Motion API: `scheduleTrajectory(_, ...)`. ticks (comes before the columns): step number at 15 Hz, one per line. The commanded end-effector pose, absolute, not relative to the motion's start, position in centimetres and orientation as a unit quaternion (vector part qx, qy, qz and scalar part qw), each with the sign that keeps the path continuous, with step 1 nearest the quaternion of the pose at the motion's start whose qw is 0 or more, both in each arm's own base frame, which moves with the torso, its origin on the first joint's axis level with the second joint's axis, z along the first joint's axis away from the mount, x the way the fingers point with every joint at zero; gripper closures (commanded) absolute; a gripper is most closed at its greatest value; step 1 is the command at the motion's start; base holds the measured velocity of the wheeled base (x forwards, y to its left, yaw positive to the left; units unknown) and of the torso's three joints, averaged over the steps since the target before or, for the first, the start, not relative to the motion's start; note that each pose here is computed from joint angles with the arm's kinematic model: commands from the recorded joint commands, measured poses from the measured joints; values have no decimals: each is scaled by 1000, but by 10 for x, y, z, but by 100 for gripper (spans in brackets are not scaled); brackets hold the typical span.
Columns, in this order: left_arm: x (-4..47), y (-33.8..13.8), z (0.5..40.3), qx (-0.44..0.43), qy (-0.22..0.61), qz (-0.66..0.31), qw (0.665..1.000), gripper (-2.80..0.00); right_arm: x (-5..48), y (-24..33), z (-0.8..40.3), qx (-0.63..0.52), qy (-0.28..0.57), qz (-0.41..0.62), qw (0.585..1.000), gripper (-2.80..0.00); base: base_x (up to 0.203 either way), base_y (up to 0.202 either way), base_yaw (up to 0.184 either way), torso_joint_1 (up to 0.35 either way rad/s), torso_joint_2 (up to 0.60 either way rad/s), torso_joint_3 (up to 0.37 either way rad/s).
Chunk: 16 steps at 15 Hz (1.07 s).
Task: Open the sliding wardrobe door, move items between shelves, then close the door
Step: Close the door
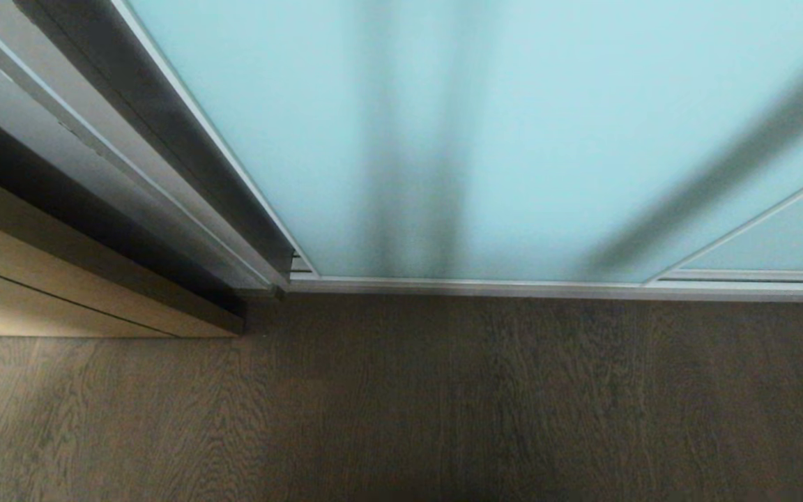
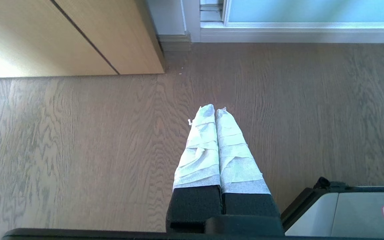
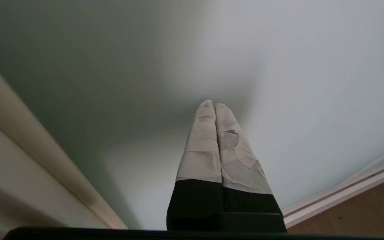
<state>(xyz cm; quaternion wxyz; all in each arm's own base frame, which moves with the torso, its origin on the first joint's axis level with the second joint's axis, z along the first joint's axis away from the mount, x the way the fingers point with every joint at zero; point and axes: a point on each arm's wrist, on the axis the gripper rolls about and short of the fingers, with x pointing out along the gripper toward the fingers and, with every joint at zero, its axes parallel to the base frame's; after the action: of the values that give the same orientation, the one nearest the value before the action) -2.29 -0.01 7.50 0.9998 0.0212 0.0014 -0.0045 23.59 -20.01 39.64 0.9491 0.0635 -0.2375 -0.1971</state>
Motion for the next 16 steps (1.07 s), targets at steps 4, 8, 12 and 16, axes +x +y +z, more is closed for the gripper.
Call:
scheduleTrajectory(4,-23,0,75,21,3,-5,1000,0,237,-188,398,69,-239,-179,952,0,0,0,0,0,0,0)
scheduleTrajectory(8,-23,0,75,21,3,-5,1000,0,225,-172,400,71,-239,-170,953,0,0,0,0,0,0,0)
scheduleTrajectory(12,-23,0,75,21,3,-5,1000,0,226,-160,395,75,-230,-156,958,0,0,0,0,0,0,0)
scheduleTrajectory(16,-23,0,75,21,3,-5,1000,0,216,-153,398,74,-235,-154,957,0,0,0,0,0,0,0)
